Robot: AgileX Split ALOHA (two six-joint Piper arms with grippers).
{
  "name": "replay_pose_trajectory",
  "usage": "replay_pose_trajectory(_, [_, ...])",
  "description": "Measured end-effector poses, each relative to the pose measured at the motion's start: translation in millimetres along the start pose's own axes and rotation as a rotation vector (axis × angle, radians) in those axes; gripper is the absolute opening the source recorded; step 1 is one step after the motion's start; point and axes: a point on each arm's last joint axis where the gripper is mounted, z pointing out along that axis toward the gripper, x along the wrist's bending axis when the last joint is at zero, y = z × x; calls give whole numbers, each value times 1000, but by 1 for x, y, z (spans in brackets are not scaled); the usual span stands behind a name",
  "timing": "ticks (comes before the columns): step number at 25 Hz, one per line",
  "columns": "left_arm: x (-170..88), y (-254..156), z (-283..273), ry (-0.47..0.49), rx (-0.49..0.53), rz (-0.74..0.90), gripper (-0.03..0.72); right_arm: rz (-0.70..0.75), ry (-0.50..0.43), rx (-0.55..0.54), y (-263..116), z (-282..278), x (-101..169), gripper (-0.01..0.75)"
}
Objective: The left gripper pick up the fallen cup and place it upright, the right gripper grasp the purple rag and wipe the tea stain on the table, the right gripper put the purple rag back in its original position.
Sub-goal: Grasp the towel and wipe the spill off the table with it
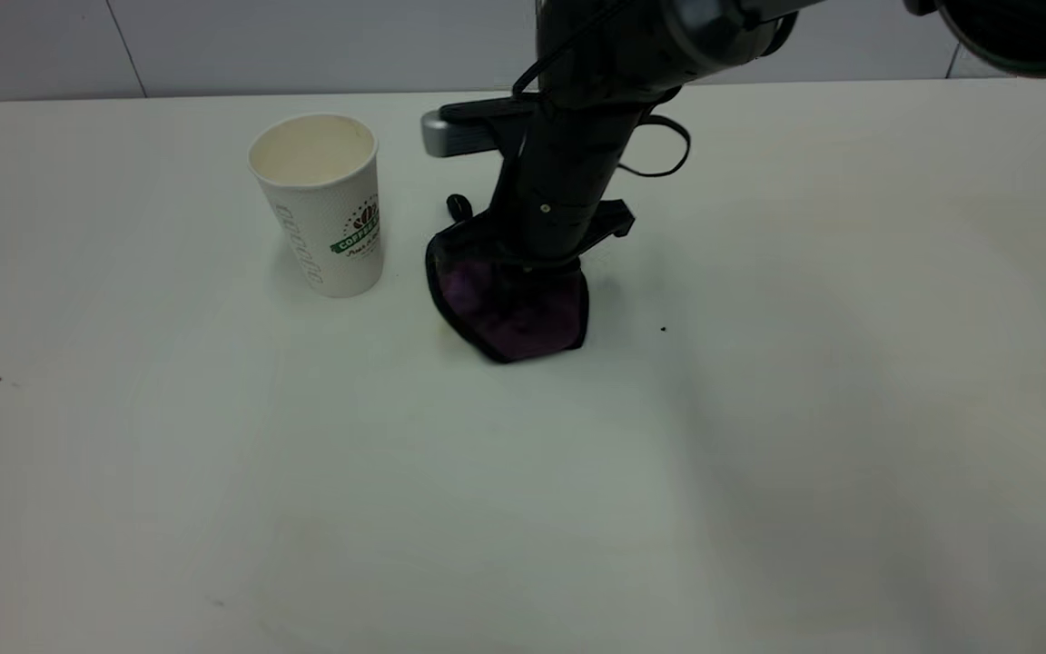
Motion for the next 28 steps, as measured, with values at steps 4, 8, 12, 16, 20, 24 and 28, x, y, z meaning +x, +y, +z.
replay_pose_trajectory(4, [0, 0, 0, 0, 0, 0, 585, 81, -62, 23, 5, -9, -52, 78])
replay_pose_trajectory(8, [0, 0, 0, 0, 0, 0, 585, 149, -130, 71, 2, -19, -100, 78])
replay_pose_trajectory(12, [0, 0, 0, 0, 0, 0, 585, 201, -158, 122, -2, -29, -130, 78])
replay_pose_trajectory(16, [0, 0, 0, 0, 0, 0, 585, 183, -148, 131, -2, -28, -127, 78])
replay_pose_trajectory(20, [0, 0, 0, 0, 0, 0, 585, 136, -83, 109, 1, -22, -95, 79])
replay_pose_trajectory(24, [0, 0, 0, 0, 0, 0, 585, 81, 1, 72, 0, -7, -31, 79])
replay_pose_trajectory(28, [0, 0, 0, 0, 0, 0, 585, 35, 52, 64, -6, 1, 16, 79])
